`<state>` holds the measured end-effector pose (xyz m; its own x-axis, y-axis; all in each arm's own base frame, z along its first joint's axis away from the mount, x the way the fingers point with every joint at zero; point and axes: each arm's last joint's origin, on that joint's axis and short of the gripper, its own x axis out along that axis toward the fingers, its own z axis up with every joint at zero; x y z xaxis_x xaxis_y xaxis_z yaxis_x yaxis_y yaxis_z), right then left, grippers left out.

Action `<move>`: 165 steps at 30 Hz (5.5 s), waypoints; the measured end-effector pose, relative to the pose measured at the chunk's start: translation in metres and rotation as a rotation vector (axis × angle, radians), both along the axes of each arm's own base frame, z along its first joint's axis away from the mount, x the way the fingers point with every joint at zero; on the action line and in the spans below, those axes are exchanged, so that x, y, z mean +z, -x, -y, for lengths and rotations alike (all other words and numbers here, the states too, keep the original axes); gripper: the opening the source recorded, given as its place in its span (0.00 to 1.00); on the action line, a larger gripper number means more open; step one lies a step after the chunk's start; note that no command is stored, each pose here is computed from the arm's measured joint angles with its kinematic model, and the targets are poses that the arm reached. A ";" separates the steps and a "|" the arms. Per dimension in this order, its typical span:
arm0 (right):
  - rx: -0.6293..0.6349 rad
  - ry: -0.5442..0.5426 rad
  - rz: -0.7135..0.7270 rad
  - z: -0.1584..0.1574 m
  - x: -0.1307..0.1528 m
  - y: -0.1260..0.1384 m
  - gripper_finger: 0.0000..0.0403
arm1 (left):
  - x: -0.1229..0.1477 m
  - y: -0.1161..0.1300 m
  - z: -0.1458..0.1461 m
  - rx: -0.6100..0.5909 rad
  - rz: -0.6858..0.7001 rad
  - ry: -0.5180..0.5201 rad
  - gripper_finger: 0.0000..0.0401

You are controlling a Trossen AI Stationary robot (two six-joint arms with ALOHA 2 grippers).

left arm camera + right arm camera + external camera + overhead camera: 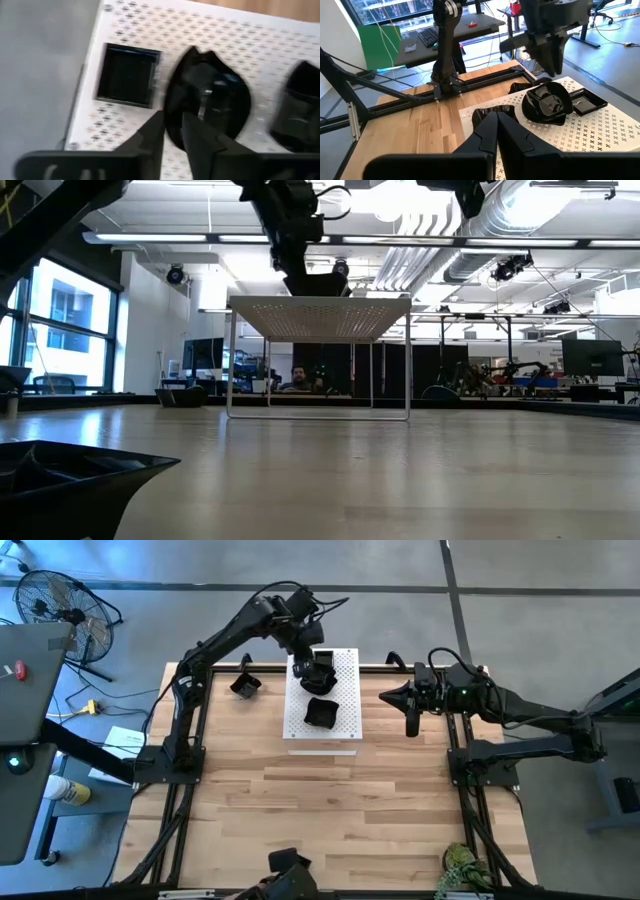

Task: Pick & Place Mini shaped plates
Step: Stack the black leaf shaped plate on top of the black leaf shaped plate on the shelf, then stack the distorted square plate on top of the distorted square plate on the shelf

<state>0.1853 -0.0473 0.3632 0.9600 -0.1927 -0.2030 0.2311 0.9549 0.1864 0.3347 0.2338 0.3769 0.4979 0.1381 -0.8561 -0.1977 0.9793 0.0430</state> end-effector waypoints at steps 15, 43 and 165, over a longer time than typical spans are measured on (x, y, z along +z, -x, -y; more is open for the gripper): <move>0.001 0.004 -0.001 0.000 0.000 0.000 0.02 | -0.014 -0.009 -0.012 0.094 -0.029 -0.036 0.01; 0.001 0.004 -0.001 0.000 0.000 0.000 0.02 | -0.032 -0.014 -0.020 0.145 -0.081 -0.045 0.00; -0.022 0.006 -0.017 0.001 -0.001 0.000 0.02 | -0.130 0.208 -0.064 0.935 -0.288 0.443 0.00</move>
